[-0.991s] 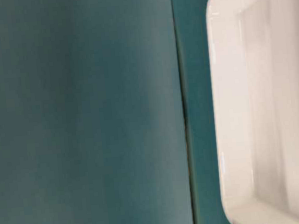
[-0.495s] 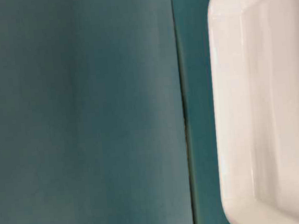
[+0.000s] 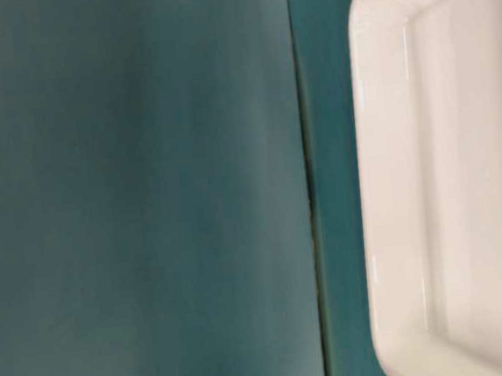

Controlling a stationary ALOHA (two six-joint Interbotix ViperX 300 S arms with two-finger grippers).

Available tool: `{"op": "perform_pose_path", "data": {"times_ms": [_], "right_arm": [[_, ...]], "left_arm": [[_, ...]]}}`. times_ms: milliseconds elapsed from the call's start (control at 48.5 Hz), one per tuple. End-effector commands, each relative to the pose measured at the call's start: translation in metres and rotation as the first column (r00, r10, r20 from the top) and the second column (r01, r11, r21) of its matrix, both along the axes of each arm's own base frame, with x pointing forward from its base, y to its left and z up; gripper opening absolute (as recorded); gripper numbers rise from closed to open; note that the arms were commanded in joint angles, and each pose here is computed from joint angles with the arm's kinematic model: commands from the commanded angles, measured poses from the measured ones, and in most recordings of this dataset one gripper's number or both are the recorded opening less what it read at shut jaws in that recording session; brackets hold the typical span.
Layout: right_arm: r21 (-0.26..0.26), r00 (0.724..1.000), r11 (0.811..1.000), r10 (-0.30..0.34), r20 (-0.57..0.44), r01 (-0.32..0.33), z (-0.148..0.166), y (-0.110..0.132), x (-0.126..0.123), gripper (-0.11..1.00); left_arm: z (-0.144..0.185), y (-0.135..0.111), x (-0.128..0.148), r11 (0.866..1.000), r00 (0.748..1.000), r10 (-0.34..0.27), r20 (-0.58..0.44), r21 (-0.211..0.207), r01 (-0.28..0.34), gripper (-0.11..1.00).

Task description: Lift the white case with both hands.

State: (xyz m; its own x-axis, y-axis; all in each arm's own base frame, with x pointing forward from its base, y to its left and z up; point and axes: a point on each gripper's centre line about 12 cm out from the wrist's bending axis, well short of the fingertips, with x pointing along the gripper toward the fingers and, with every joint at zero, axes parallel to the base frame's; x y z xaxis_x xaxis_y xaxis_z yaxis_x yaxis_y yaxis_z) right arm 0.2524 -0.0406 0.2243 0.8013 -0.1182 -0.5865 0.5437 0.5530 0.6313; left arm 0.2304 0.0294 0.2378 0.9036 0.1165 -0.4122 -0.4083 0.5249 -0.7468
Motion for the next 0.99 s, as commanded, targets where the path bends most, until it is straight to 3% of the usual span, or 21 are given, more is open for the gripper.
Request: {"op": "perform_pose_path", "data": {"times_ms": [0,206,268,330,413,495,619,743,867,970], "right_arm": [[-0.067,0.998,0.997,0.038,0.057,-0.034,0.016,0.000,0.003,0.85],[-0.218,0.981,0.972,0.124,0.151,-0.089,0.043,0.002,-0.006,0.85],[-0.260,0.974,0.960,0.153,0.166,-0.106,0.049,0.004,-0.009,0.84],[-0.308,0.966,0.943,0.187,0.178,-0.126,0.055,0.007,-0.013,0.84],[-0.382,0.952,0.911,0.240,0.191,-0.153,0.064,0.011,-0.019,0.84],[-0.468,0.932,0.865,0.303,0.201,-0.180,0.075,0.017,-0.027,0.84],[-0.551,0.907,0.815,0.353,0.231,-0.178,0.091,0.022,-0.040,0.84],[-0.594,0.893,0.788,0.373,0.251,-0.162,0.104,0.023,-0.055,0.85],[-0.602,0.890,0.782,0.379,0.252,-0.162,0.110,0.025,-0.067,0.84],[-0.609,0.889,0.775,0.384,0.248,-0.165,0.113,0.026,-0.074,0.84]], "left_arm": [[0.013,-0.001,-0.002,0.999,1.000,-0.015,0.008,0.033,0.015,0.95],[0.027,-0.003,-0.015,0.993,0.998,-0.049,0.038,0.108,0.045,0.95],[0.033,-0.005,-0.018,0.986,0.996,-0.073,0.056,0.153,0.063,0.94],[0.042,-0.007,-0.022,0.970,0.991,-0.108,0.080,0.225,0.088,0.94],[0.049,-0.009,-0.027,0.939,0.984,-0.153,0.093,0.324,0.115,0.93],[0.056,-0.010,-0.033,0.899,0.977,-0.188,0.101,0.417,0.130,0.91],[0.068,-0.012,-0.040,0.826,0.965,-0.240,0.109,0.544,0.144,0.86],[0.081,-0.016,-0.048,0.749,0.950,-0.289,0.120,0.646,0.146,0.84],[0.092,-0.020,-0.057,0.705,0.937,-0.319,0.140,0.696,0.136,0.84],[0.095,-0.021,-0.061,0.697,0.934,-0.326,0.149,0.705,0.131,0.84]]}}
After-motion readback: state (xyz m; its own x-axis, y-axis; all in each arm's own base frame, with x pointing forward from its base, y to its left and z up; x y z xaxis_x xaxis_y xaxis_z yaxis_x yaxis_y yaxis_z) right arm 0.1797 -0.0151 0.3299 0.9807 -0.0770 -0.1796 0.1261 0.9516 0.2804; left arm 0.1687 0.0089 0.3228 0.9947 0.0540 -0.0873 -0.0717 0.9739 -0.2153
